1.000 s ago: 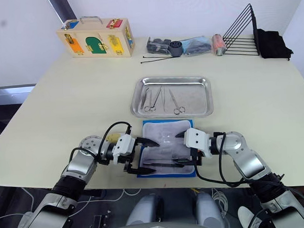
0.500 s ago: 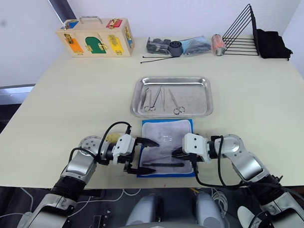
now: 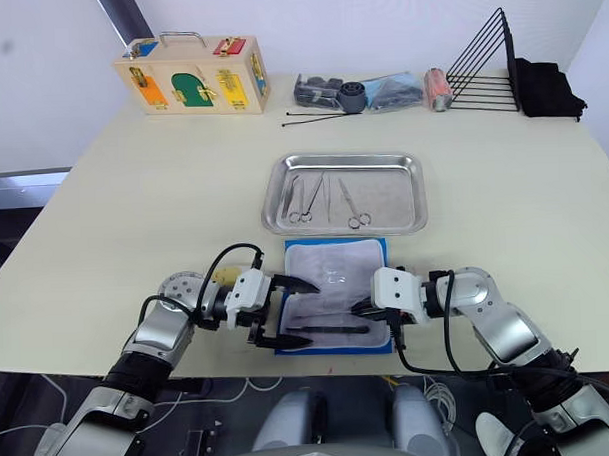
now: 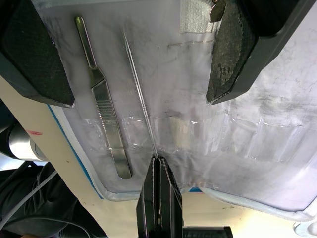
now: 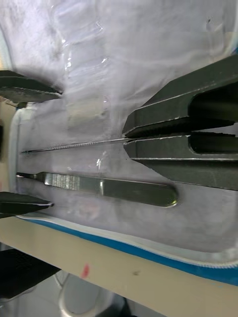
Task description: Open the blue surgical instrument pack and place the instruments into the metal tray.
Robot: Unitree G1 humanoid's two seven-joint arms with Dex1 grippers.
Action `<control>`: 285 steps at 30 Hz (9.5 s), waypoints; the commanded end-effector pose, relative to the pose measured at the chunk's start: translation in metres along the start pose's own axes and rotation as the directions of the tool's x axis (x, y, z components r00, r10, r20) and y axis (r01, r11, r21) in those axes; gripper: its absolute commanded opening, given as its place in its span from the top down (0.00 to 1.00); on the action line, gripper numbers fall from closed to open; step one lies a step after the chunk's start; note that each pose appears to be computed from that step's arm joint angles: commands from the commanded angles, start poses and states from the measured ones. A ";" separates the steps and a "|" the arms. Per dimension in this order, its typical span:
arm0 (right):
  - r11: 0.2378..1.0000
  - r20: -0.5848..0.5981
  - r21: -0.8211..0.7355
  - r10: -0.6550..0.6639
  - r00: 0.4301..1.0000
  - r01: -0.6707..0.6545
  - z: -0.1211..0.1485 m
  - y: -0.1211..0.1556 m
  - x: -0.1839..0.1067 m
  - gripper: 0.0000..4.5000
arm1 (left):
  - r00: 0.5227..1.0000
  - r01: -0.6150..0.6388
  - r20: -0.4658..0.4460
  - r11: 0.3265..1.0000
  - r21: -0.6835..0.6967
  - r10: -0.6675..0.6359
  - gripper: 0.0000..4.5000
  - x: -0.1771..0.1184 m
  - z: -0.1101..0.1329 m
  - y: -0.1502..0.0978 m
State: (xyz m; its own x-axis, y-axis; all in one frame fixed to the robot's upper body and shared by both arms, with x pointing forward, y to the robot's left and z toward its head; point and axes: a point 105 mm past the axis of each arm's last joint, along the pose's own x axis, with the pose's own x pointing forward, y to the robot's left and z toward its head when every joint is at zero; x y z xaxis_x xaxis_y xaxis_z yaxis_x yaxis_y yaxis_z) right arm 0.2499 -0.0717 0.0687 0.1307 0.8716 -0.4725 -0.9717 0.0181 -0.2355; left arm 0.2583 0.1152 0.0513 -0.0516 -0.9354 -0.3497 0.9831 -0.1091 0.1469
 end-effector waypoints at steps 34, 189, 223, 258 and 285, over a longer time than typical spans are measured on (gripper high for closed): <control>0.970 -0.230 -0.242 -0.065 0.971 0.007 0.020 -0.016 -0.097 0.99 | 0.996 0.062 -0.051 0.991 -0.120 -0.068 0.00 0.009 -0.026 -0.019; 1.000 0.042 -0.014 0.023 0.999 -0.023 -0.008 0.005 -0.007 0.99 | 0.996 0.076 -0.035 0.989 -0.128 -0.081 0.00 0.008 -0.027 -0.026; 0.972 -0.270 -0.217 0.030 0.962 -0.092 0.022 0.000 -0.062 0.99 | 0.997 0.070 -0.035 0.988 -0.140 -0.076 0.00 0.011 -0.031 -0.026; 0.697 -0.049 0.288 -0.674 0.737 0.656 0.044 -0.121 -0.079 0.99 | 0.998 0.037 -0.043 0.989 -0.144 -0.044 0.00 0.012 -0.031 -0.028; 0.337 -0.359 0.485 -0.764 0.536 0.807 0.005 -0.159 -0.032 0.72 | 0.998 0.021 -0.048 0.989 -0.144 -0.028 0.00 0.012 -0.032 -0.027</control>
State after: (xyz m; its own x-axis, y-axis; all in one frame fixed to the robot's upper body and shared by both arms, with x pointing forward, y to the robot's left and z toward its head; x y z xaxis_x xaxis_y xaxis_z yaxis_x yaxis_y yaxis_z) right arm 0.3962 -0.1027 0.1076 0.8583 0.2628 -0.4407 -0.3093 0.9503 -0.0357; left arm 0.2525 0.1139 0.0476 -0.0258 -0.9454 -0.3250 0.9861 -0.0774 0.1469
